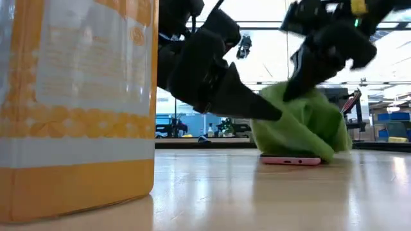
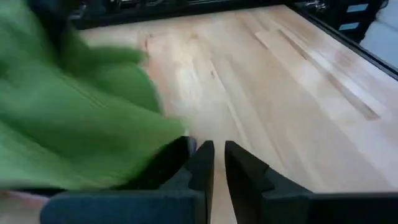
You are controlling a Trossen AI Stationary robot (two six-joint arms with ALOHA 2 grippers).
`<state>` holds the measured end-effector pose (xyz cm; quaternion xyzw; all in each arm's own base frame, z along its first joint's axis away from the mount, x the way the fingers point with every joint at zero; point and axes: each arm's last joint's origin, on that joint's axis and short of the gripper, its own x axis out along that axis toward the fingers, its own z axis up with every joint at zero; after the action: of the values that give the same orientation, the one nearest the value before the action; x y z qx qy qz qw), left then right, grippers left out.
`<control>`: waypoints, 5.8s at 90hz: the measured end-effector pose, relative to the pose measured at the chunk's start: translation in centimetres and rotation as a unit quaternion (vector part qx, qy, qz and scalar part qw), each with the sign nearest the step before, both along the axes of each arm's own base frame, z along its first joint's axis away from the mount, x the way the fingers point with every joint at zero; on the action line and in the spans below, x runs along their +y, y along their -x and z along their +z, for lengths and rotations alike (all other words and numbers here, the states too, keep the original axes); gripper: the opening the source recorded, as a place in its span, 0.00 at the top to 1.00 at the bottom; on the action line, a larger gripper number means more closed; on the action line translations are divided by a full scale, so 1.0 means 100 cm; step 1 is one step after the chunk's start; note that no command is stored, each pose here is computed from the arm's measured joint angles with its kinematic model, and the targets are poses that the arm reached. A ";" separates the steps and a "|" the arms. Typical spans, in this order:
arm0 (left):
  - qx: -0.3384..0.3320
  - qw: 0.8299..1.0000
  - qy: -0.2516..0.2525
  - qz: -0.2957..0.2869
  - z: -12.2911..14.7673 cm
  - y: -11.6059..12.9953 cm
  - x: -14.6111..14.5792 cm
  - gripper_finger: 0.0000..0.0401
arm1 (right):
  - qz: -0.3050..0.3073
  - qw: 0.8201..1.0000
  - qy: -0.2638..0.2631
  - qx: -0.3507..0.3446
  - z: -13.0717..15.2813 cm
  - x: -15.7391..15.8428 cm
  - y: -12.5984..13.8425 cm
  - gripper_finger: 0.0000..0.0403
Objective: Apply microfiber cloth
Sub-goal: Wipe the back and front of the cellphone using the microfiber cloth
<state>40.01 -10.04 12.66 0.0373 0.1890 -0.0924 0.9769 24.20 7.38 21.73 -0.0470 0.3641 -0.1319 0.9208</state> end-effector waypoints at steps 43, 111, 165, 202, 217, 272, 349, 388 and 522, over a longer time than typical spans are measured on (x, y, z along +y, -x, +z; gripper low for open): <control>0.051 0.998 -0.006 0.031 -0.034 -0.028 0.003 0.94 | -0.059 0.997 -0.042 -0.038 -0.008 -0.014 0.037 1.00; 0.064 0.997 0.006 0.039 -0.036 -0.024 0.004 0.94 | -0.110 0.973 -0.123 -0.160 -0.134 0.027 -0.013 1.00; 0.068 0.997 0.015 0.044 -0.038 -0.023 0.004 0.94 | -0.212 0.965 -0.021 -0.150 -0.130 0.007 0.029 1.00; 0.068 0.997 0.016 0.041 -0.038 -0.023 0.004 0.94 | -0.091 0.979 -0.075 -0.168 -0.128 0.037 -0.011 1.00; 0.067 0.997 0.017 0.041 -0.038 -0.023 0.004 0.94 | -0.083 0.982 -0.058 -0.161 -0.133 0.038 -0.026 1.00; 0.082 0.996 0.027 0.037 -0.041 -0.021 -0.001 0.94 | -0.160 0.982 0.068 -0.068 -0.117 -0.028 0.014 1.00; -0.016 0.997 0.013 0.072 -0.029 -0.037 0.030 0.94 | -0.228 0.954 -0.060 -0.185 -0.102 -0.003 0.073 1.00; 0.014 0.995 0.035 0.089 -0.055 -0.038 0.033 0.94 | -0.134 0.965 -0.130 -0.184 -0.135 0.031 0.027 1.00; 0.033 0.996 0.032 0.080 -0.056 -0.034 0.029 0.94 | -0.129 0.961 -0.148 -0.197 -0.132 0.011 0.028 1.00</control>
<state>43.44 -7.09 7.01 -0.0128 0.2201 -0.0210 0.9752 21.41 8.47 8.58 0.1639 0.1937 -0.2013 0.9461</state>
